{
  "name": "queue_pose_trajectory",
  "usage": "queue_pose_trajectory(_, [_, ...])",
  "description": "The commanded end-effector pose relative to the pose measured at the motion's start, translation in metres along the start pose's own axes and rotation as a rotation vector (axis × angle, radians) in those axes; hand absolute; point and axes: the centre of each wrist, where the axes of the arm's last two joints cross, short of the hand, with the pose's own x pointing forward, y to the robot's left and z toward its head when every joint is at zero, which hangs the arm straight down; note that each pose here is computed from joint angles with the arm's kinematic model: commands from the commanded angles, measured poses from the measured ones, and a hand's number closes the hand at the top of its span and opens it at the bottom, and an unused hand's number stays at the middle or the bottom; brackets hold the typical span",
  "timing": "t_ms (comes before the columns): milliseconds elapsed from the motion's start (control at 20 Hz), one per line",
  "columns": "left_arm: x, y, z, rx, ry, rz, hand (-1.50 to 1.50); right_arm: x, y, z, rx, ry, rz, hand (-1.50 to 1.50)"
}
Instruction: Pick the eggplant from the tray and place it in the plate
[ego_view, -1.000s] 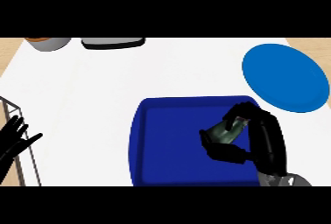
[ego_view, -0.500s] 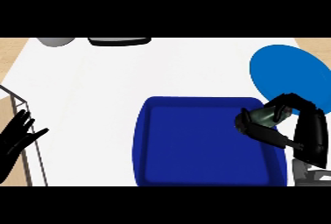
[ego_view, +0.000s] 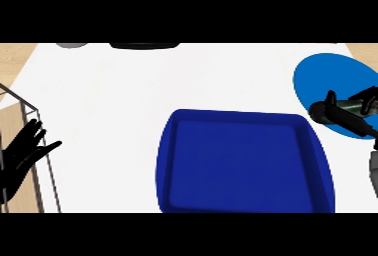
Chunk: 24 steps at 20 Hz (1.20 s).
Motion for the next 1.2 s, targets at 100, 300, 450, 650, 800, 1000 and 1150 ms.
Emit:
queue_pose_trajectory(100, [-0.013, -0.094, -0.013, -0.190, 0.011, -0.011, 0.00, -0.030, -0.013, -0.043, -0.043, 0.028, 0.002, 1.50])
queue_pose_trajectory(300, [-0.015, -0.095, -0.015, -0.194, -0.003, -0.005, 0.00, -0.049, -0.015, -0.058, -0.043, 0.035, 0.014, 1.50])
queue_pose_trajectory(450, [-0.015, -0.092, -0.016, -0.199, 0.005, 0.005, 0.00, -0.074, -0.026, -0.062, 0.033, 0.170, 0.065, 1.50])
queue_pose_trajectory(650, [-0.006, -0.082, -0.021, -0.216, 0.000, -0.019, 0.00, -0.087, -0.028, -0.070, 0.210, 0.211, 0.208, -1.50])
queue_pose_trajectory(800, [-0.008, -0.097, -0.018, -0.242, -0.001, 0.006, 0.00, -0.089, -0.022, -0.074, 0.293, 0.214, 0.141, -1.50])
queue_pose_trajectory(1000, [-0.012, -0.085, -0.020, -0.228, -0.001, -0.017, 0.00, -0.088, -0.009, -0.077, 0.278, 0.174, -0.007, -1.50])
queue_pose_trajectory(1150, [-0.010, -0.093, -0.020, -0.205, 0.001, -0.011, 0.00, -0.081, -0.004, -0.083, 0.236, 0.105, -0.127, -1.50])
